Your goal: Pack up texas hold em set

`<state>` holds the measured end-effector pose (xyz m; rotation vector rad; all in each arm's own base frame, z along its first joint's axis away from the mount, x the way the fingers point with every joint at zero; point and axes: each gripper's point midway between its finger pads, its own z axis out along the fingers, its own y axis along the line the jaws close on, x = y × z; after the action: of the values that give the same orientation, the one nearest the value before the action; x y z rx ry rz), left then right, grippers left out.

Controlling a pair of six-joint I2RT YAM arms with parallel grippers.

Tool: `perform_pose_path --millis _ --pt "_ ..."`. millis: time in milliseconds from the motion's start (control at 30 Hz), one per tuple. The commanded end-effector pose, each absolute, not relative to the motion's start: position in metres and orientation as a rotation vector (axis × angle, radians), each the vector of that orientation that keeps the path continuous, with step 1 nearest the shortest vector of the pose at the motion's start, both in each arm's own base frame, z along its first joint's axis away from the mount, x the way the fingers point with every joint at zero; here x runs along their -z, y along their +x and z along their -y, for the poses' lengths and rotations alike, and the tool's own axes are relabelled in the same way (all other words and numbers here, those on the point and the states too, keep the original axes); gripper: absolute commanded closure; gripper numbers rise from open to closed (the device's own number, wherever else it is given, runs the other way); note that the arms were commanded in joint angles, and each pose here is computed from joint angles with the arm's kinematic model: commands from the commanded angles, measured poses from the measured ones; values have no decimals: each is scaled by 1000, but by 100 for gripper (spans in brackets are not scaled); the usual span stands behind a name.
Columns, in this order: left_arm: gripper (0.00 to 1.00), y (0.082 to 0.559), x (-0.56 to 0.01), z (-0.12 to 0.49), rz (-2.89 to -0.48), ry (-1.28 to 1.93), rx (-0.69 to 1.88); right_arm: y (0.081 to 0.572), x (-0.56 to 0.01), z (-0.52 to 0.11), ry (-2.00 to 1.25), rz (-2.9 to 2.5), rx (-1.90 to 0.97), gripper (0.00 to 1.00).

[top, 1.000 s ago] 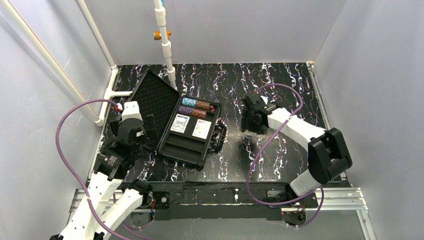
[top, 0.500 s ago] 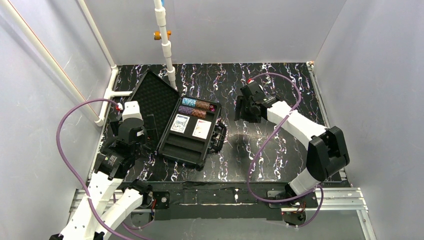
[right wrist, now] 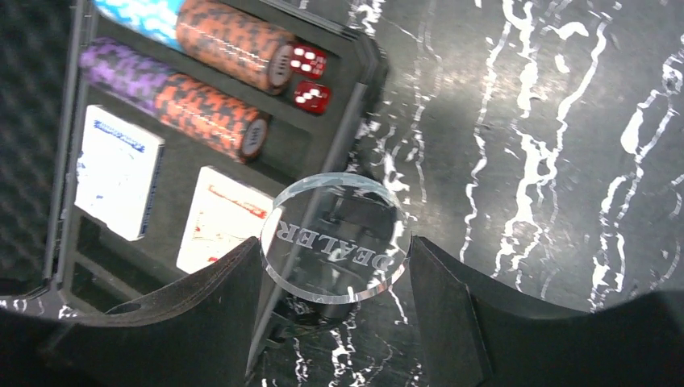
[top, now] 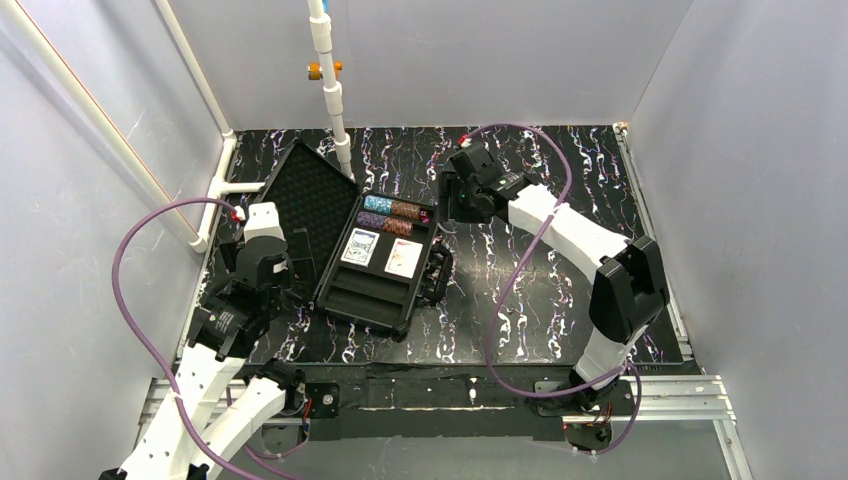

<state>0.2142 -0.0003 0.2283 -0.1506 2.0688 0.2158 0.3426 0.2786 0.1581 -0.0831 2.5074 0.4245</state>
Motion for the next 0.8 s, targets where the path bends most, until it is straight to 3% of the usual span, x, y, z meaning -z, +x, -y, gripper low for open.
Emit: perform_pose_path --millis 0,767 --pt "2 213 -231 -6 -2050 -169 -249 350 -190 -309 -156 -2422 -486 69" --pt "2 212 -233 -6 -2043 -173 -243 319 -176 -393 -289 -2431 -478 69"
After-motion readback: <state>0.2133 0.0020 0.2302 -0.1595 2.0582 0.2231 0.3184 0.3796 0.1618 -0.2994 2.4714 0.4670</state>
